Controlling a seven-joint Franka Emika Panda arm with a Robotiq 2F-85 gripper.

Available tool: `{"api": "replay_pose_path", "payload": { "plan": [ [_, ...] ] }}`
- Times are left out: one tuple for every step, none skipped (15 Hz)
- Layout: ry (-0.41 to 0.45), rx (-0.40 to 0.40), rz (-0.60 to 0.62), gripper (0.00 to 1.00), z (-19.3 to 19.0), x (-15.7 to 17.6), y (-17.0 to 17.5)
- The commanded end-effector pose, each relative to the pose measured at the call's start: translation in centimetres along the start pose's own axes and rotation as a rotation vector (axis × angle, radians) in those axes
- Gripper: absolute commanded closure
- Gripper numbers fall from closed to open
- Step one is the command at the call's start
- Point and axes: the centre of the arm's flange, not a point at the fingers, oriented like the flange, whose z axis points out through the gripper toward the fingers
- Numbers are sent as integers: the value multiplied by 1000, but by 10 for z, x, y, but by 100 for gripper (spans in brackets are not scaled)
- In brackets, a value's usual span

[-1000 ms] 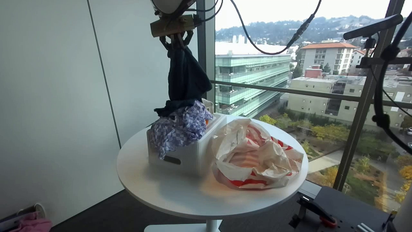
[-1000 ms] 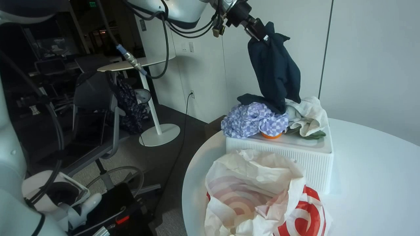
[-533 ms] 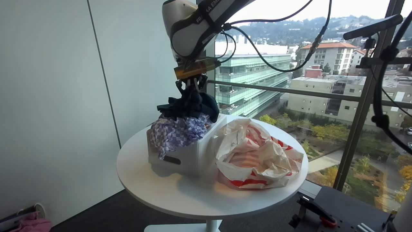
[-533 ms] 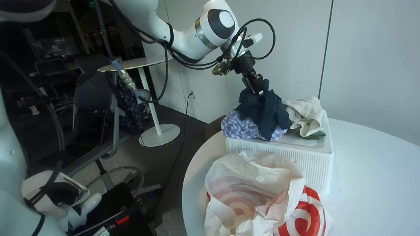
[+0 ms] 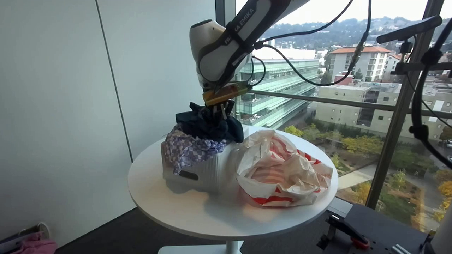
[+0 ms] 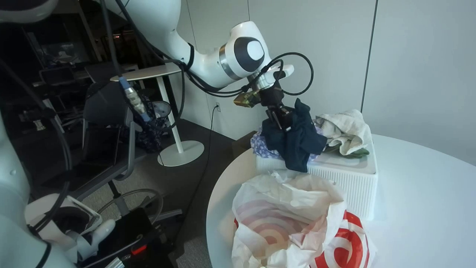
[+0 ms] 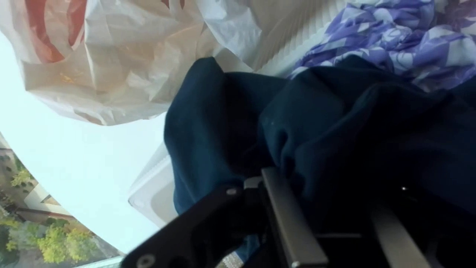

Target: Take the clothing out of the carrier bag

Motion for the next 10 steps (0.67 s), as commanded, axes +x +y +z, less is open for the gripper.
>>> {"api": "replay_pose_path", "payload": {
  "plan": [
    [53,57,-20,47,-54,0,2],
    [90,73,-12,38,-80,6,2],
    [123,85,-7,31,-105,11,4],
    [152,99,3,24,-129,15,6],
    [147,108,23,16,-154,17,9],
    [118,112,38,9,-179,19,14],
    [74,126,55,1,-204,19,20],
    [42,132,74,0,-228,17,27],
    [5,138,85,0,-253,15,33],
    [-23,141,96,0,-268,12,38]
  ]
}}
